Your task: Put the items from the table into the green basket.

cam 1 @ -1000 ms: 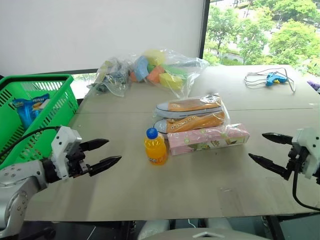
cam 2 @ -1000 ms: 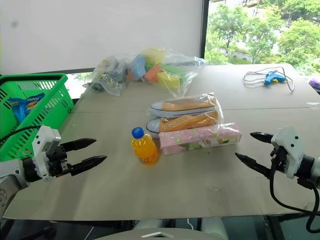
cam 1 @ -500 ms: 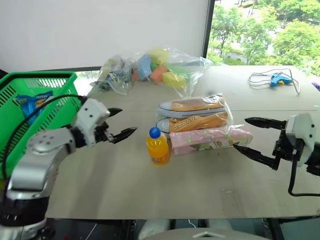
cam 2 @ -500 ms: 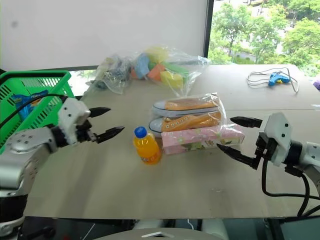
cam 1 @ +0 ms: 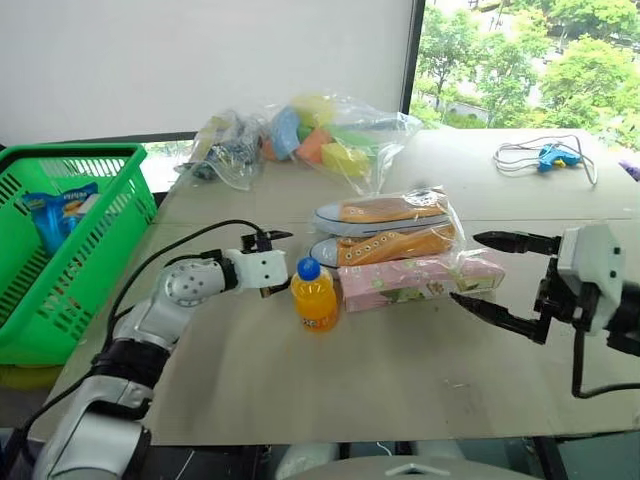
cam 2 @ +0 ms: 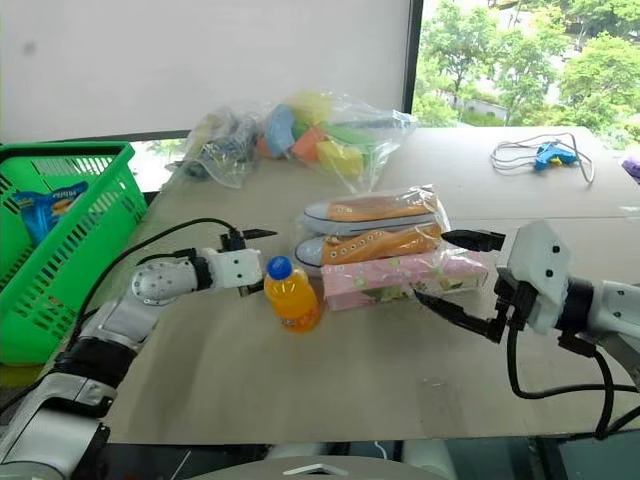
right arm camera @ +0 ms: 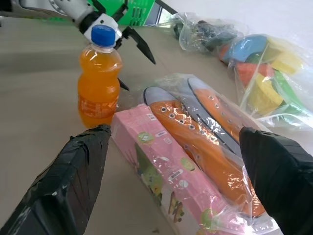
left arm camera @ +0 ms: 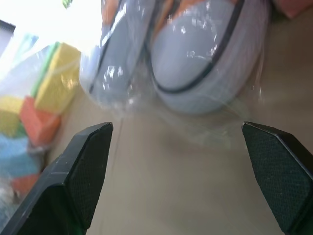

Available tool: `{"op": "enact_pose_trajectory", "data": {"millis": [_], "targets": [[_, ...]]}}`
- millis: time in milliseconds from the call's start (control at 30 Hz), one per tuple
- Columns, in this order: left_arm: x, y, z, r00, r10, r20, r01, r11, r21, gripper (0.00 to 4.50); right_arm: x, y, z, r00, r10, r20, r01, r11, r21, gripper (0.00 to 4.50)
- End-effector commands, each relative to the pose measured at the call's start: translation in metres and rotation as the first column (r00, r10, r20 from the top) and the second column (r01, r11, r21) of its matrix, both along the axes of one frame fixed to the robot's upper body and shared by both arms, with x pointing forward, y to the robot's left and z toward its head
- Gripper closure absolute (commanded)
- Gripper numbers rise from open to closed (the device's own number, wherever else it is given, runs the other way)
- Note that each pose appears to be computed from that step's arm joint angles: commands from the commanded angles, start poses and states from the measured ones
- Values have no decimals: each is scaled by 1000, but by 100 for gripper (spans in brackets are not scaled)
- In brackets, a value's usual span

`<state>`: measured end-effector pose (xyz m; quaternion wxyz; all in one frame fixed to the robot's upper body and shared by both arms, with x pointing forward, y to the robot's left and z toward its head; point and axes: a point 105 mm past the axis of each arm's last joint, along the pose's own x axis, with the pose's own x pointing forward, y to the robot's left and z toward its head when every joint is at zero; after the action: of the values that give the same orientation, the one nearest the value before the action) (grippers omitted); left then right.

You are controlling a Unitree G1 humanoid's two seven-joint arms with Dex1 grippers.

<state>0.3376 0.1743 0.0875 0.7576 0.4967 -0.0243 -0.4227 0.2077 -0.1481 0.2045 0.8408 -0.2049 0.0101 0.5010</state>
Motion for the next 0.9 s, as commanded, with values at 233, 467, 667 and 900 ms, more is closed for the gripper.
{"op": "enact_pose_trajectory", "data": {"millis": [233, 467, 667, 900], "targets": [[-2, -29, -7, 992, -111, 57, 110, 994, 18, 12, -15, 5, 12, 998, 37, 41, -37, 999, -7, 0], [14, -30, -29, 989, -56, 138, 32, 984, 173, 12, -12, 5, 12, 999, 23, 47, -23, 1000, 4, 0], [21, -30, -39, 992, 12, 122, -31, 987, 157, 232, -11, 5, 10, 999, 6, 46, -6, 1000, 3, 0], [36, -15, -6, 971, 137, 195, -139, 990, -1, 347, -15, 10, -4, 1000, 15, 0, -15, 1000, 17, 0]]}}
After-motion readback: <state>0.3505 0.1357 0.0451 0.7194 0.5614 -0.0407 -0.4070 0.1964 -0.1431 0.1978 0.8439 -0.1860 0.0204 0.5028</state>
